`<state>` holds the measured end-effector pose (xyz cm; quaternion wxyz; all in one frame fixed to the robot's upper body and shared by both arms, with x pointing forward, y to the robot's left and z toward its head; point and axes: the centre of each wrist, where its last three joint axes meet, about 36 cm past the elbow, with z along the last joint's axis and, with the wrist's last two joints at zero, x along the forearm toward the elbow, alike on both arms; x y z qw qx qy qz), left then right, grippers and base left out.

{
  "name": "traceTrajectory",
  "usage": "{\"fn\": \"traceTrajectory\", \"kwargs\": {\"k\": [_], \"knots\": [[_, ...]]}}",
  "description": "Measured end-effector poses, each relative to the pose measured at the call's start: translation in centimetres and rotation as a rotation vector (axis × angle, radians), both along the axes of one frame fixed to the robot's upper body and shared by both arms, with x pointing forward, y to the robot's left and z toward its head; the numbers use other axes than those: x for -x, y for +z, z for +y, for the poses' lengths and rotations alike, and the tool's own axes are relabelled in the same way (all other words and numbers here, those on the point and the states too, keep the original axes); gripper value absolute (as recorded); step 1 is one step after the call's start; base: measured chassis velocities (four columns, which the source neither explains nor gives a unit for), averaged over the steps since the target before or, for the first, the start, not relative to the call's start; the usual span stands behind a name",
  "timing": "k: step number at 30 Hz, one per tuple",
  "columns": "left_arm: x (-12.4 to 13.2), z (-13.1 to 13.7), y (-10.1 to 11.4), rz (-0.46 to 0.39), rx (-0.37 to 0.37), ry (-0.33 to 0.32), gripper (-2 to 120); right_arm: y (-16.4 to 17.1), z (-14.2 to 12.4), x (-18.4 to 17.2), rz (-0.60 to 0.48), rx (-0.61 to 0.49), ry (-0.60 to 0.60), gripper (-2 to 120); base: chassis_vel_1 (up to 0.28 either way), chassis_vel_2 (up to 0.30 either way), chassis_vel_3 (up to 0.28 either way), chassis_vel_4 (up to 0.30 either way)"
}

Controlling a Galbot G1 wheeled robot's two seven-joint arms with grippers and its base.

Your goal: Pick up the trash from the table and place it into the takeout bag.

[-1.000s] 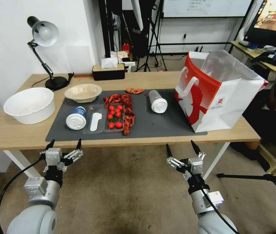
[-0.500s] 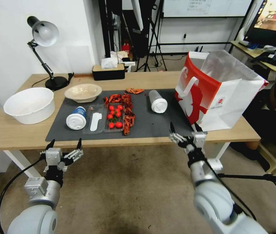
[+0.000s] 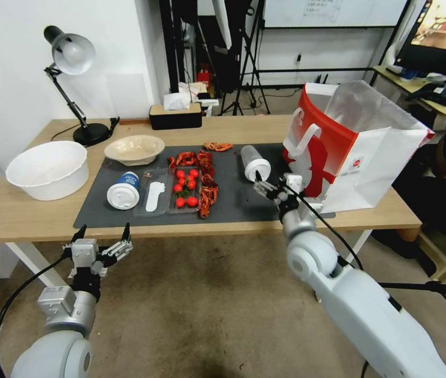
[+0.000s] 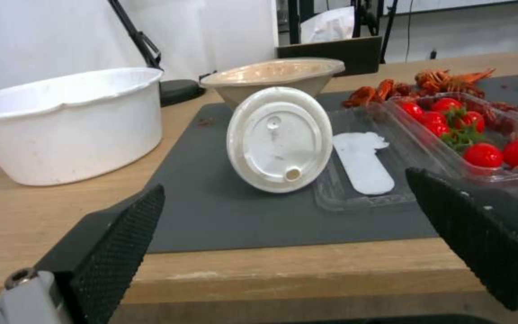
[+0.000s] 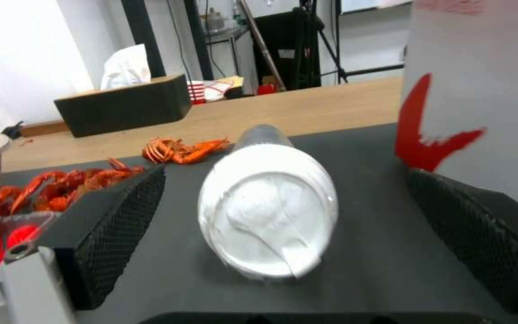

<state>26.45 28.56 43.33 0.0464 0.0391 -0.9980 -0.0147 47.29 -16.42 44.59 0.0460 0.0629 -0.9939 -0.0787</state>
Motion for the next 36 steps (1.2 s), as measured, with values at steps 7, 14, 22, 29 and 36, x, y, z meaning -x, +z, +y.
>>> {"fn": "traceTrajectory", "kwargs": {"k": [7,14,22,29,36], "knots": [[0.0,0.1,-0.2,-0.002,0.001,0.003,100,-0.3,0.5,-2.2,0.034,-0.001,0.003,100,0.000,0.000,0.000,0.000],[0.0,0.2,-0.3,-0.004,0.000,0.006,100,-0.4,1.0,-3.9,0.037,0.017,0.003,100,0.000,0.000,0.000,0.000],[0.0,0.2,-0.5,-0.006,0.000,0.007,100,-1.3,1.5,-5.4,0.059,0.040,-0.003,100,0.000,0.000,0.000,0.000],[0.0,0.2,-0.7,-0.011,0.000,0.004,100,-2.1,2.2,-6.7,0.081,0.054,-0.016,100,0.000,0.000,0.000,0.000],[0.0,0.3,-0.6,-0.014,-0.003,0.005,100,-2.7,2.6,-6.9,0.097,0.065,-0.017,82,0.000,0.000,0.000,0.000]]}}
